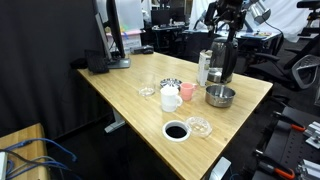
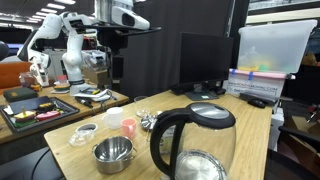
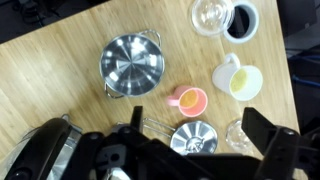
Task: Move the box downwards on the table
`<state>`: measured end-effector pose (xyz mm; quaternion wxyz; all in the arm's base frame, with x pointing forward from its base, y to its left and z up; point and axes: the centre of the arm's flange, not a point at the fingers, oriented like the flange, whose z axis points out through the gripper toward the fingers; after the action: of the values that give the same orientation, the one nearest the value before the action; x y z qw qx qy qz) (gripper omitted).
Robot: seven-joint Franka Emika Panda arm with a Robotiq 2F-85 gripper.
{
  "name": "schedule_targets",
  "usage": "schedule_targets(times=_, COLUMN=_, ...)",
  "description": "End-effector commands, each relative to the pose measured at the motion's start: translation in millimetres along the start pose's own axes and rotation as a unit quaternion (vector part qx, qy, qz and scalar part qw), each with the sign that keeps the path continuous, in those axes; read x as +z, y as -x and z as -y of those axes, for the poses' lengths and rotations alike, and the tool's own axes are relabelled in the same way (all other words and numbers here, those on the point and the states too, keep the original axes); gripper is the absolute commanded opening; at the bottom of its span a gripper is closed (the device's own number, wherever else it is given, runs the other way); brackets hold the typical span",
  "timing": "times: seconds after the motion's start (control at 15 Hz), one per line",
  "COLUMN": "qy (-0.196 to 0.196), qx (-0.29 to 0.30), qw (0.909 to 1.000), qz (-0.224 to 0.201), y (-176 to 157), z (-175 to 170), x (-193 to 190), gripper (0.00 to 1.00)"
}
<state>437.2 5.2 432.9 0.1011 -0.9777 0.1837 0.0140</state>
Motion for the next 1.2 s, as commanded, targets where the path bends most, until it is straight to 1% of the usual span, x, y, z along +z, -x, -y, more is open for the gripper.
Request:
schedule_targets(times=0.0, qy=0.012, qx=0.053, qw=0.9979, qz=-0.035, y=-44, z=-11, x=6, gripper=1.0)
schedule_targets(times=0.2, qy=0.033, qx=0.088, qw=0.9942, qz=-0.054, y=-67, z=-25, x=17, gripper=1.0)
schedule_targets(times=0.47, qy=0.085, qx=0.128, qw=0.9848, qz=-0.081, y=-86, z=-36, x=35, gripper=1.0)
schedule_targets(times=0.67, qy=0.106, qx=0.155, qw=0.9786, qz=-0.083, y=-94, z=-41, x=47, gripper=1.0)
schedule_targets(times=0.87, qy=0.108, qx=0.178, qw=0.9748, qz=-0.081, y=-101, z=-42, x=55, gripper=1.0)
schedule_targets(times=1.13, qy=0.097, qx=0.213, qw=0.9694, qz=-0.074, y=-118, z=-44, x=66, gripper=1.0)
